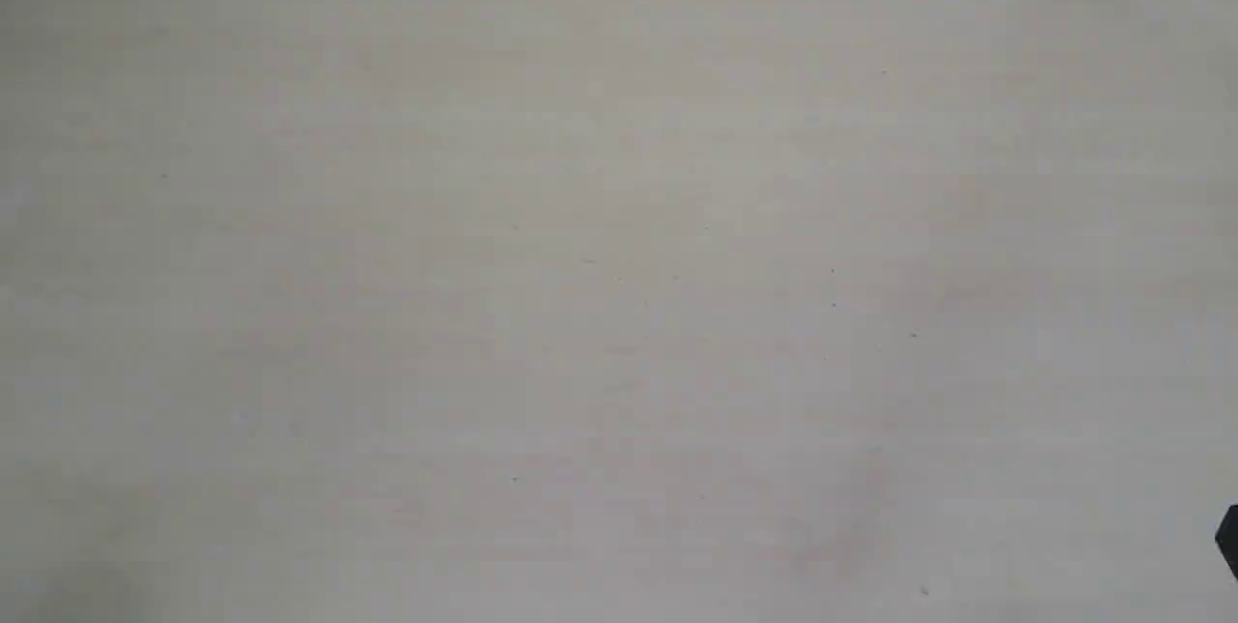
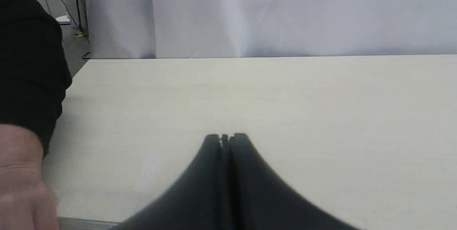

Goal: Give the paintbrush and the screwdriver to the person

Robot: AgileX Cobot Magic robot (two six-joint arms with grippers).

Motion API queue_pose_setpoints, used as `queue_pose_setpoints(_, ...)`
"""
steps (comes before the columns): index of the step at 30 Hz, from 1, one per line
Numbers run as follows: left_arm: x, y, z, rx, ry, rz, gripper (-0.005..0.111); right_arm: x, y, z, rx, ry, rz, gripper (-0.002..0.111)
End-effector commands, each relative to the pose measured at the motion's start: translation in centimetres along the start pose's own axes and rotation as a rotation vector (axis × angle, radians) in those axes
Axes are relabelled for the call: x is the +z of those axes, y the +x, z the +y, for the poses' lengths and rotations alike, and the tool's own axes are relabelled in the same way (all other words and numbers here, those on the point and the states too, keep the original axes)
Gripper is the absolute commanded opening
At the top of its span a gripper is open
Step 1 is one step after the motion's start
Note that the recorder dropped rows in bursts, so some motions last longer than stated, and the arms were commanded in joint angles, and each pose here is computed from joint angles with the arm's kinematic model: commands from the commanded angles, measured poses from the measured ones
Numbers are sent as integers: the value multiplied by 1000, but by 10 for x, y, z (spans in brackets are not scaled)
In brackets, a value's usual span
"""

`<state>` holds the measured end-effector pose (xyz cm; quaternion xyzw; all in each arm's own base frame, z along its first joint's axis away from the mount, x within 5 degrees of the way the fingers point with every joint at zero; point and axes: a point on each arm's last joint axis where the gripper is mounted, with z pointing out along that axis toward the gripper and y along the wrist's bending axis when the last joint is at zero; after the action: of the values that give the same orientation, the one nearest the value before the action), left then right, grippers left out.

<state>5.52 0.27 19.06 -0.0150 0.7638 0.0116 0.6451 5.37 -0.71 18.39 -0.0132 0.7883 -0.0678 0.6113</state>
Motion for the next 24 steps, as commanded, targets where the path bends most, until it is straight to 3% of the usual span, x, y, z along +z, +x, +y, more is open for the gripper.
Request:
queue_pose_setpoints(1,0,0,-1,-4,9,-6,0,0,1,0,21,7,5,4)
queue_pose_setpoints(24,0,0,-1,-2,9,-9,0,0,2,1,46,-2,18,4)
